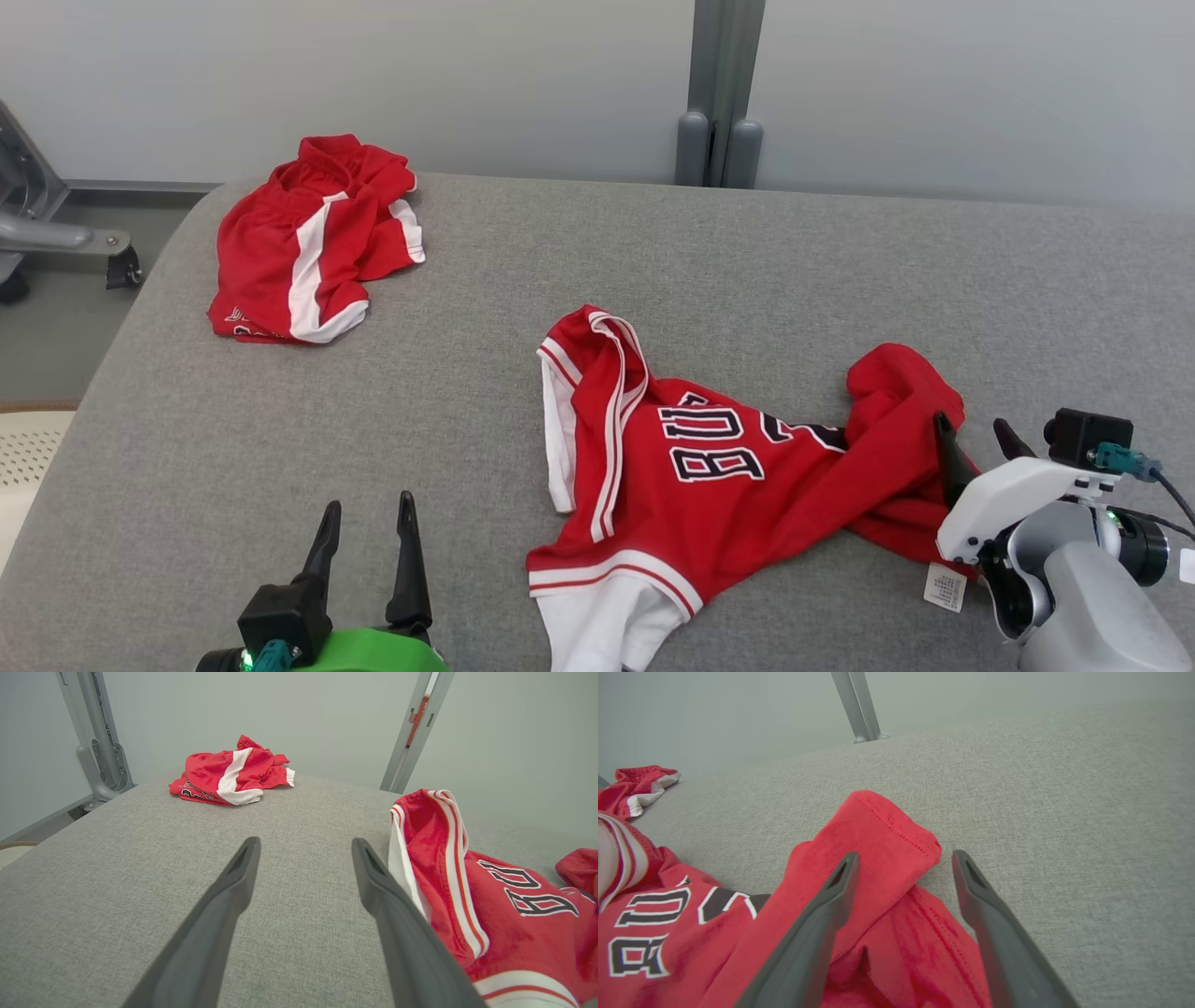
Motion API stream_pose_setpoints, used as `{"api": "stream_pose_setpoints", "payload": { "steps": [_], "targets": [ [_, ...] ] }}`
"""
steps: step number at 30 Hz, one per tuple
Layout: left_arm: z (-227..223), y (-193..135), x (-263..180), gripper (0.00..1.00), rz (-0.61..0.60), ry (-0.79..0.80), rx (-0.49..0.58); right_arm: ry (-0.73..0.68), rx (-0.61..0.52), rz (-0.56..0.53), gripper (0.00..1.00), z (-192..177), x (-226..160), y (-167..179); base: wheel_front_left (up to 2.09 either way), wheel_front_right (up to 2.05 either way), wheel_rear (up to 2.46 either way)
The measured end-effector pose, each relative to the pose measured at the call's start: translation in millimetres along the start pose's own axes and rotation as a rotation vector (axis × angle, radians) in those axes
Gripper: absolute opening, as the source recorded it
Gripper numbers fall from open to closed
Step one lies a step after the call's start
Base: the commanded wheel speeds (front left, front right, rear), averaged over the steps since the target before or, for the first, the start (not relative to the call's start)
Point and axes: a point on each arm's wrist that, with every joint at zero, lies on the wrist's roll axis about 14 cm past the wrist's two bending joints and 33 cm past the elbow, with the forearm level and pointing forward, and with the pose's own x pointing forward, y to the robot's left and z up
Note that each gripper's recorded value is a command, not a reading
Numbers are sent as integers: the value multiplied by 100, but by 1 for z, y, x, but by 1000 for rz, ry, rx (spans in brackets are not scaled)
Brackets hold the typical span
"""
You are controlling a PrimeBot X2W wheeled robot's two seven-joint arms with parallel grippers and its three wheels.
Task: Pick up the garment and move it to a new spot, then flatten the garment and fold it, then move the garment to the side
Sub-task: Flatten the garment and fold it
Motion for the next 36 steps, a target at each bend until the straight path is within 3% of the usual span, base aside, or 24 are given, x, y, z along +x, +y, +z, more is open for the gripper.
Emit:
{"api": "stream_pose_setpoints", "payload": {
  "steps": [9, 16, 17, 18, 20, 21, 22, 36],
  "targets": [
    [-5, 7, 0, 100, 23, 18, 5, 137, 197, -21, 100, -20, 13, 3, 0, 0, 0],
    [-8, 8, 4, 100, 25, 31, 8, 219, 306, 32, 100, -28, 21, 23, 0, 0, 0],
    [-9, 8, 5, 100, 26, 32, 9, 220, 313, 40, 80, -28, 22, 26, 0, 0, 0],
    [-9, 8, 5, 100, 26, 32, 9, 218, 313, 49, 54, -27, 23, 28, 0, 0, 0],
    [-9, 8, 6, 100, 26, 33, 9, 193, 299, 60, 25, -21, 24, 28, 0, 0, 0],
    [-9, 8, 6, 100, 26, 33, 9, 179, 295, 64, 5, -17, 25, 28, 0, 0, 0],
    [-9, 8, 6, 100, 26, 33, 9, 165, 293, 70, 0, -14, 25, 29, 0, 0, 0],
    [-7, -10, 12, 100, -33, 25, 6, -57, 229, 162, 0, 35, -1, 39, 0, 0, 0]
  ]
}}
